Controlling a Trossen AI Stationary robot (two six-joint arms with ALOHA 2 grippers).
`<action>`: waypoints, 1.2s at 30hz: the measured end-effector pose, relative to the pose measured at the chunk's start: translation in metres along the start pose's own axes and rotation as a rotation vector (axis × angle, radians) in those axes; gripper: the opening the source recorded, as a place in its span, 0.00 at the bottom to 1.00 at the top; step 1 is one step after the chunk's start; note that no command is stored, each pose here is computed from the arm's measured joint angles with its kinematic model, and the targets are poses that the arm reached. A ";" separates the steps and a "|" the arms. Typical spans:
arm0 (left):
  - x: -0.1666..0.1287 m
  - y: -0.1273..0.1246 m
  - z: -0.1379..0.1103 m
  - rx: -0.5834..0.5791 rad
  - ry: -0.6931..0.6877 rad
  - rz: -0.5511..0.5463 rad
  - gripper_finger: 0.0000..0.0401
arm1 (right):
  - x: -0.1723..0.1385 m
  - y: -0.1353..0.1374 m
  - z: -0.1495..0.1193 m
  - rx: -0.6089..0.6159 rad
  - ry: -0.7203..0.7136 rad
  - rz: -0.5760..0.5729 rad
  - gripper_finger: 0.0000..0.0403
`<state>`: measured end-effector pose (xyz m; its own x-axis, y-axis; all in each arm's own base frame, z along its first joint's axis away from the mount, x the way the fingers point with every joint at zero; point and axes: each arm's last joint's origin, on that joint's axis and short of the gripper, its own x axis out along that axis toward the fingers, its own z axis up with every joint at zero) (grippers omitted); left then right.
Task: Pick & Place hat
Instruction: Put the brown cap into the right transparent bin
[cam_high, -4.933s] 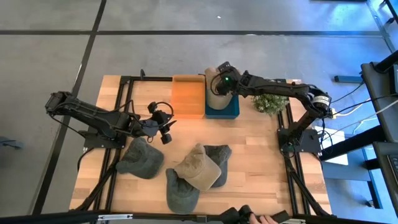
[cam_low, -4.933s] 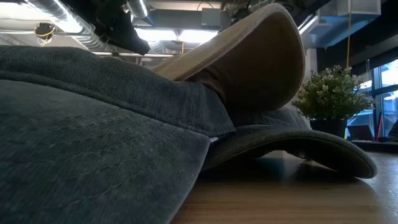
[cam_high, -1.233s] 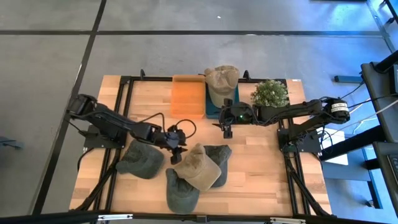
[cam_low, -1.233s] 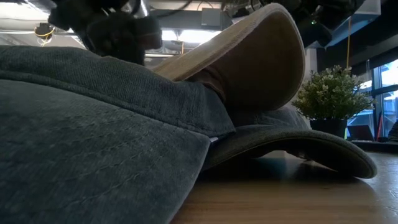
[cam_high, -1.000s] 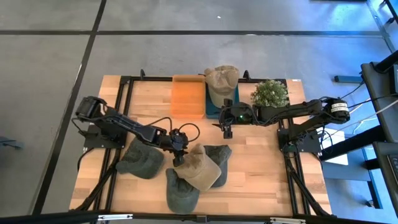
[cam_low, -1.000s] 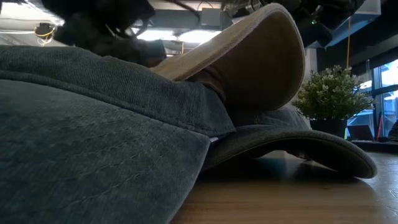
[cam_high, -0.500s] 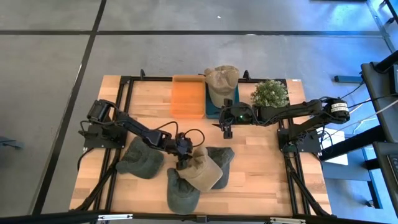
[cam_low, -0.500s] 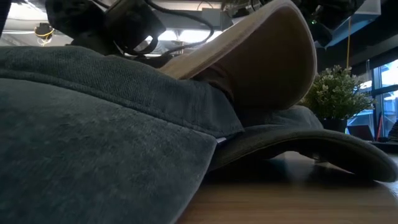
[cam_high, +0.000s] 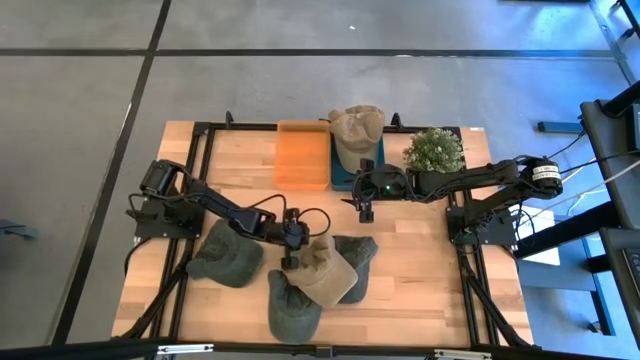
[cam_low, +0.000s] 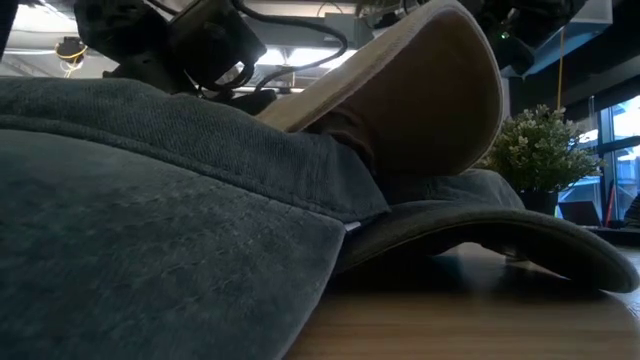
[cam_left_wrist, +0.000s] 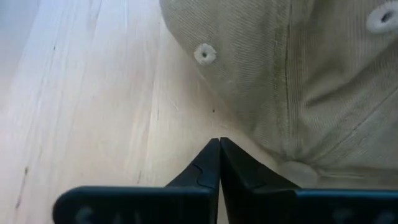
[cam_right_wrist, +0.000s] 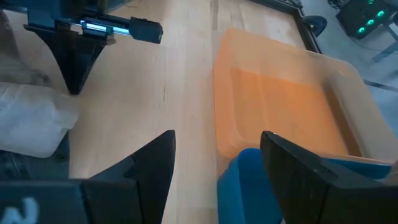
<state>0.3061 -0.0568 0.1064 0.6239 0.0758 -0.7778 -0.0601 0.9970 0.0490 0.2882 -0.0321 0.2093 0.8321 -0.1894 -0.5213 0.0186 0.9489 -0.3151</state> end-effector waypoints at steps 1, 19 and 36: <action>-0.002 0.001 0.002 0.013 -0.004 0.009 0.01 | 0.000 0.000 0.000 0.012 0.000 0.000 0.59; -0.042 0.006 0.036 -0.039 -0.156 0.067 0.01 | 0.000 0.000 0.000 0.047 0.000 0.001 0.59; -0.036 -0.003 0.036 -0.243 -0.159 -0.059 0.42 | 0.000 0.000 0.000 0.047 -0.001 0.001 0.59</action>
<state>0.3119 -0.0620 0.1569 0.7451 0.0382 -0.6658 -0.1927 0.9681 -0.1601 0.2884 -0.0322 0.2094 0.8326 -0.1882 -0.5208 0.0438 0.9599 -0.2769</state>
